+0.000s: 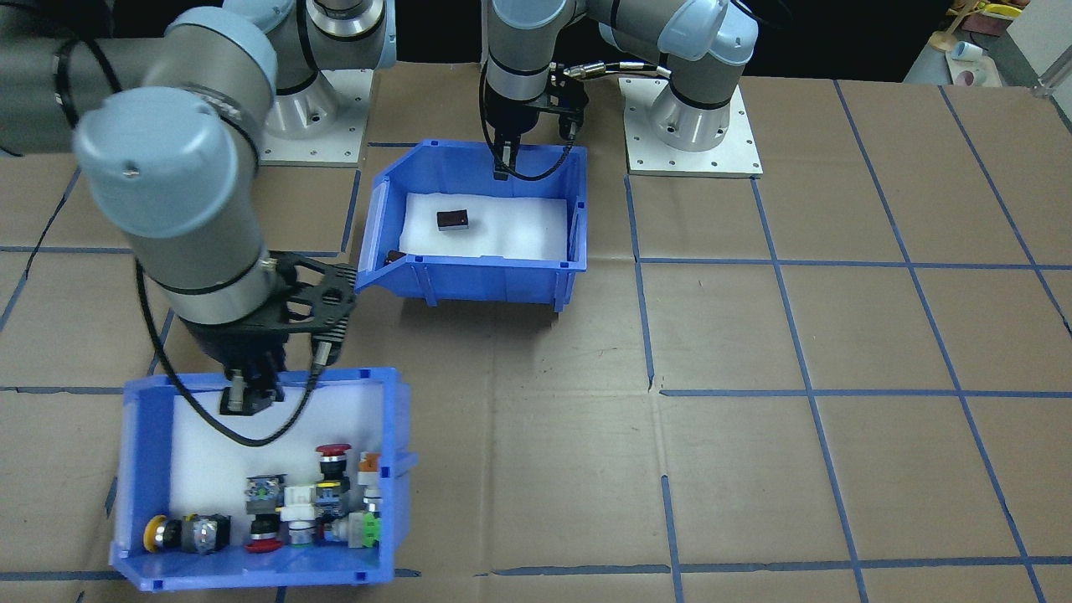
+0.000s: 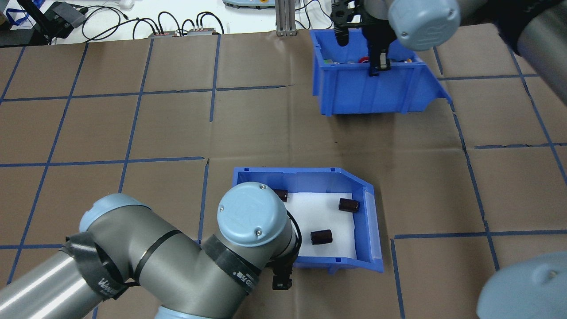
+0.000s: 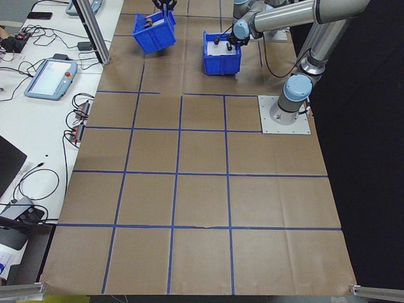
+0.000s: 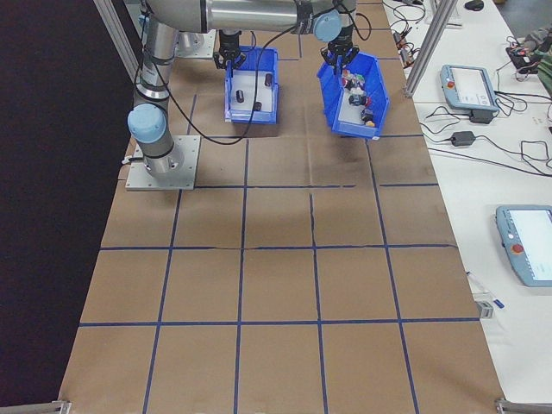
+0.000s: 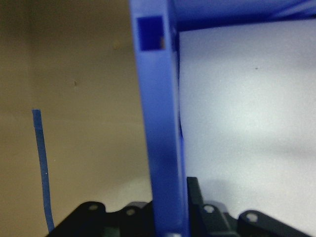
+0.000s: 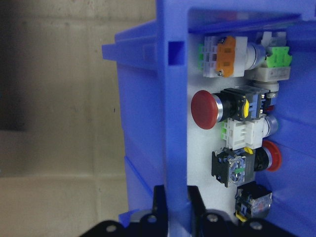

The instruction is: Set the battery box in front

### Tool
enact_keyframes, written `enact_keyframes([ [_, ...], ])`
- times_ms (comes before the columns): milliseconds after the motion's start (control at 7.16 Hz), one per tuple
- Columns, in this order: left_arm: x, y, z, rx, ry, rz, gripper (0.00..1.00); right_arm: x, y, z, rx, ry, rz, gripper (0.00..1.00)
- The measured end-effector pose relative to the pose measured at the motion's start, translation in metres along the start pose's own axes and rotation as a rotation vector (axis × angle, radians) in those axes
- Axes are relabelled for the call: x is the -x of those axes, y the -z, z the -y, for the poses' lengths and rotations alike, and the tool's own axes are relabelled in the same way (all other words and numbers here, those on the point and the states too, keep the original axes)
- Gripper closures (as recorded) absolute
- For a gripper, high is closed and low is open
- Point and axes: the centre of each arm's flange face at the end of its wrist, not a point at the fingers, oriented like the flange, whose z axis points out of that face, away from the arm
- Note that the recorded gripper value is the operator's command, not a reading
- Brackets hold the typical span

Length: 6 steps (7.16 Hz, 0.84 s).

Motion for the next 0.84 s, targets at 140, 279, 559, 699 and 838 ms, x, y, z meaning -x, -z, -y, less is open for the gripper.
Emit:
enact_keyframes([
  [140, -0.016, 0.012, 0.026, -0.003, 0.005, -0.006, 1.00, 0.009, 0.000, -0.043, 0.005, -0.024, 0.008, 0.99],
  [279, -0.035, 0.020, 0.050, -0.003, 0.016, -0.012, 1.00, 0.020, -0.001, -0.077, 0.009, -0.051, 0.016, 0.99],
  [559, -0.075, 0.023, 0.092, -0.018, 0.029, -0.016, 1.00, 0.037, -0.004, -0.130, 0.016, -0.097, 0.030, 0.99],
  [699, -0.100, 0.028, 0.105, -0.020, 0.036, -0.022, 1.00, 0.041, -0.006, -0.151, 0.021, -0.103, 0.036, 0.99],
  [838, -0.130, 0.034, 0.108, -0.019, 0.038, -0.033, 1.00, 0.043, -0.007, -0.166, 0.027, -0.101, 0.040, 0.99],
])
